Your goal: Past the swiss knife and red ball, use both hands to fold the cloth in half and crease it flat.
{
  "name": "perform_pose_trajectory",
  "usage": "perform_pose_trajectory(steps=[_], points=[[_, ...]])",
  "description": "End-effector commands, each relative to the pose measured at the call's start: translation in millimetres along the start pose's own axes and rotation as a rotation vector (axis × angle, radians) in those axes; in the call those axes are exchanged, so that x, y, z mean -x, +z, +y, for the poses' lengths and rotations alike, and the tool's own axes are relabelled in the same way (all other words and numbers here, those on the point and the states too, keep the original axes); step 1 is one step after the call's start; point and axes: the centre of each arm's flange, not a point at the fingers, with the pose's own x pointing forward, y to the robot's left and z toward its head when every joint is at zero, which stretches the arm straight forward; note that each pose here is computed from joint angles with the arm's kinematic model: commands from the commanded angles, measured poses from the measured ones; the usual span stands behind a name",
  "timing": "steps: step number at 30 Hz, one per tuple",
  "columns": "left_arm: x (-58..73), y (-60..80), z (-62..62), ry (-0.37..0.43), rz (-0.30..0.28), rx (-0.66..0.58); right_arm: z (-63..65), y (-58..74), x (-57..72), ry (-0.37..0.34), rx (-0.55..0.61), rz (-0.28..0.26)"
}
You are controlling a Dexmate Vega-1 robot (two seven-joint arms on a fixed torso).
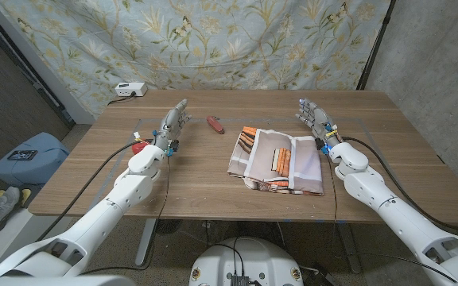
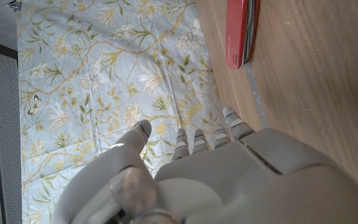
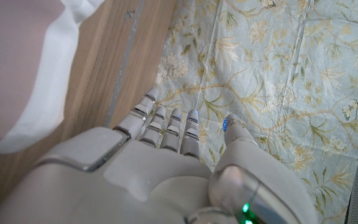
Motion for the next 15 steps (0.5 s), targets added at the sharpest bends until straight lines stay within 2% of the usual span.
perform_pose_trajectory(steps=[1,15], points=[[7.4,0.9,-0.9,-0.008,0.001,-0.009,6.6,-0.7,0.7,0.013,0.006,0.009],[24.1,19.6,-20.4,-0.078,-0.016,-0.065,8.9,3.9,4.2,0.013,0.025,0.01]])
